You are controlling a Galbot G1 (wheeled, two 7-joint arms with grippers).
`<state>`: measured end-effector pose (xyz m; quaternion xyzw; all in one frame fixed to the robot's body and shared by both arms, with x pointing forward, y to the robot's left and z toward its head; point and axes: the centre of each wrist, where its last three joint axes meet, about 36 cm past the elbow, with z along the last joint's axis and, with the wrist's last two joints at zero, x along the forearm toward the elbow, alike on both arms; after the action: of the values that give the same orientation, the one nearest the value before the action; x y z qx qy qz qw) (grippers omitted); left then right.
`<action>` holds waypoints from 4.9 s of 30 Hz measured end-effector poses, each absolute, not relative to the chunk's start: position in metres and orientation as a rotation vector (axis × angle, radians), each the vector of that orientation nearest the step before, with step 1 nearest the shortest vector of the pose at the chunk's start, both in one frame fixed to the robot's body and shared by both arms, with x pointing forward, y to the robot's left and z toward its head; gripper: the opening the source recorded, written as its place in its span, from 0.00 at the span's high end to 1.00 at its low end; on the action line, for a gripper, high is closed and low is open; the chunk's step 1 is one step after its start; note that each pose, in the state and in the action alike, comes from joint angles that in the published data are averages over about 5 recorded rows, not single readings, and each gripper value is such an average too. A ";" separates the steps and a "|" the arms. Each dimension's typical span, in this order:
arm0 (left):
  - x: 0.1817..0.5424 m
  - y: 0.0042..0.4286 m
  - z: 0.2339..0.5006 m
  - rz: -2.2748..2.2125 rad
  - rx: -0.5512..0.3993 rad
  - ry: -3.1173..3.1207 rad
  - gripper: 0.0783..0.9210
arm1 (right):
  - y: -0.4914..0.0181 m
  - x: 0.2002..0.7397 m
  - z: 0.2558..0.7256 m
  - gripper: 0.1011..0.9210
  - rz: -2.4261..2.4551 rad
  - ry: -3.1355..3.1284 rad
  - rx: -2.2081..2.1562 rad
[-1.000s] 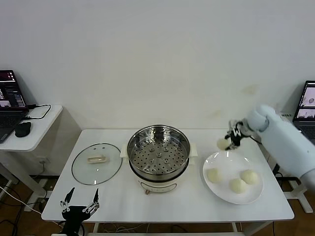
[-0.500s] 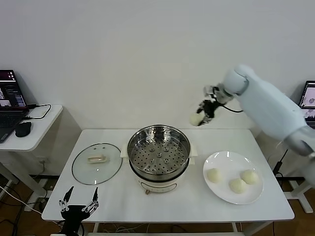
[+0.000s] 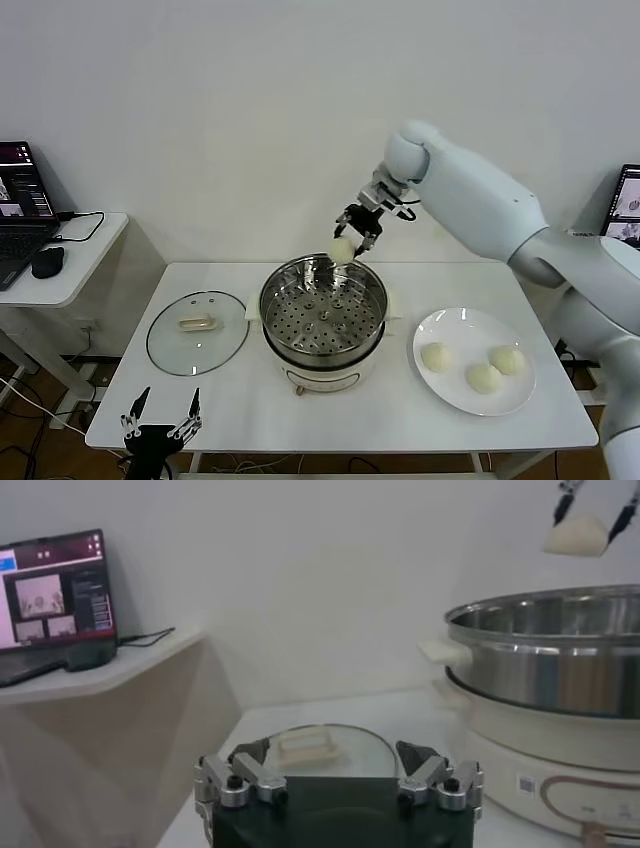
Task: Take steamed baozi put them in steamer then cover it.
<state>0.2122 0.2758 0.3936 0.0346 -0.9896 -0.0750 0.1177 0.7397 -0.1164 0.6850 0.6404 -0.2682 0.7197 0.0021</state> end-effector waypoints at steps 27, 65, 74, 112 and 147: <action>0.206 0.279 0.394 -0.214 0.118 -2.877 0.12 | -0.061 0.724 0.619 0.45 2.566 -0.368 1.996; 0.206 0.273 0.390 -0.189 0.097 -2.873 0.12 | -0.053 0.716 0.601 0.12 2.540 -0.522 1.921; 0.207 0.269 0.393 -0.181 0.067 -2.872 0.12 | -0.078 0.701 0.654 0.12 2.428 -0.808 1.918; 0.207 0.246 0.403 -0.157 -0.052 -2.871 0.12 | -0.355 0.613 0.606 0.12 1.280 -1.505 1.160; 0.205 0.248 0.392 -0.165 -0.040 -2.840 0.12 | -0.331 0.616 0.463 0.12 1.252 -1.374 1.302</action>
<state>0.2054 0.2478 0.3917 -0.0140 -0.9873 -0.0572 0.1477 0.6164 -0.3314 0.4630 0.5199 -0.5487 0.5001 0.4225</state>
